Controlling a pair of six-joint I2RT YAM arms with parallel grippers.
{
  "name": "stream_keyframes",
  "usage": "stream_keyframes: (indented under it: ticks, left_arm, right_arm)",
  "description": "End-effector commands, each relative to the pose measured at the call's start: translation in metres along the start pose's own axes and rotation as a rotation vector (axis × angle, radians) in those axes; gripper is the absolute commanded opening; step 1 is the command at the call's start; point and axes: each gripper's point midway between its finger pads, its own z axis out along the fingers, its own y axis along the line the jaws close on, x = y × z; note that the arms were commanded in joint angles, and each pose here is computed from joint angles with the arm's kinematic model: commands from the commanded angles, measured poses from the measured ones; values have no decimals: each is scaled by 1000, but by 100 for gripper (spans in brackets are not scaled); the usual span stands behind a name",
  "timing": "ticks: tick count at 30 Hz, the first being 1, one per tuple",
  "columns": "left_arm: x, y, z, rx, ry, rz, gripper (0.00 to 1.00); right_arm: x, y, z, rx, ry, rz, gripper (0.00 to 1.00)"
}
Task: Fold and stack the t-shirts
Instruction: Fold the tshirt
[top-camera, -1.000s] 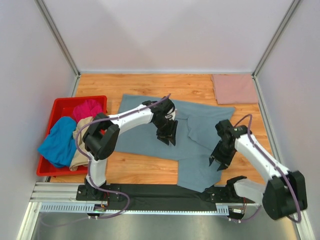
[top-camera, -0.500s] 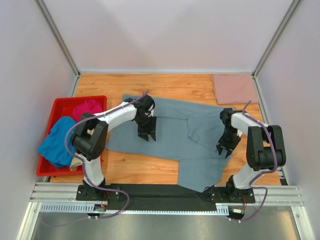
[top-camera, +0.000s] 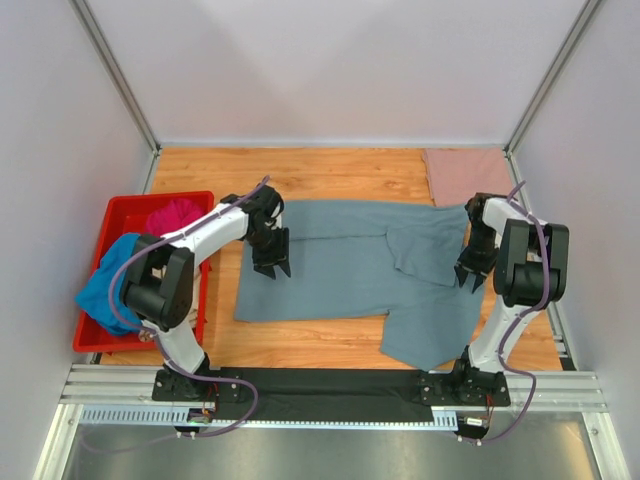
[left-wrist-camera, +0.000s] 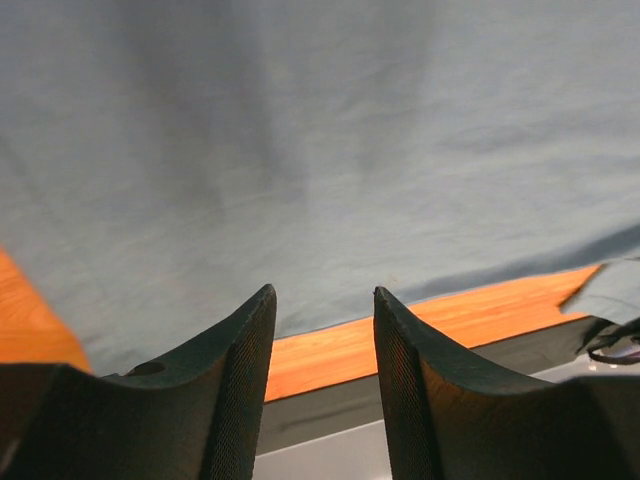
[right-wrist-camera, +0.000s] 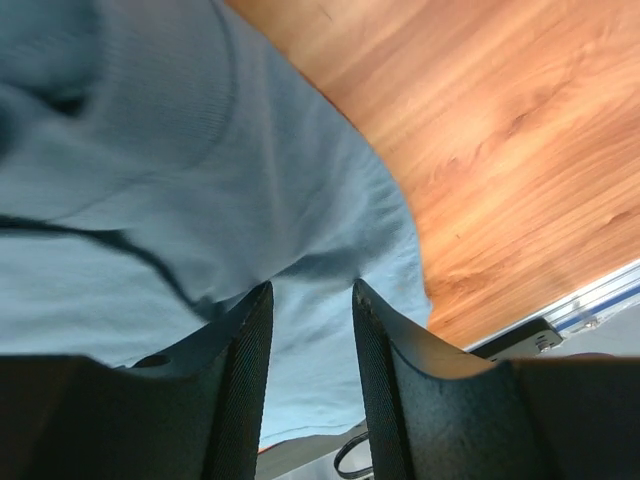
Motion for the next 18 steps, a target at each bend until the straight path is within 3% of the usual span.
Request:
stream_keyframes:
  ticks: [1,5,8,9,13,18]
  left_arm:
    - [3,18,-29,-37,-60,17,52]
    - [10,28,-41,-22,-106,-13,57]
    - [15,20,-42,33,-111,-34,58]
    - [13,17,-42,51,-122,-38,58]
    - [20,13,-37,92,-96,-57,58]
    - [32,16,-28,112,-48,-75,58]
  right_arm:
    - [-20,-3,-27,2,-67,36,39]
    - [26,-18,-80,-91,-29,271,40]
    - [80,-29,-80,-118,51,345,39]
    - [106,-35,-67,-84,126,379,38]
    - [149,-47,-44,-40,197,415,36]
    - [172,-38,-14,-85,239,461,36]
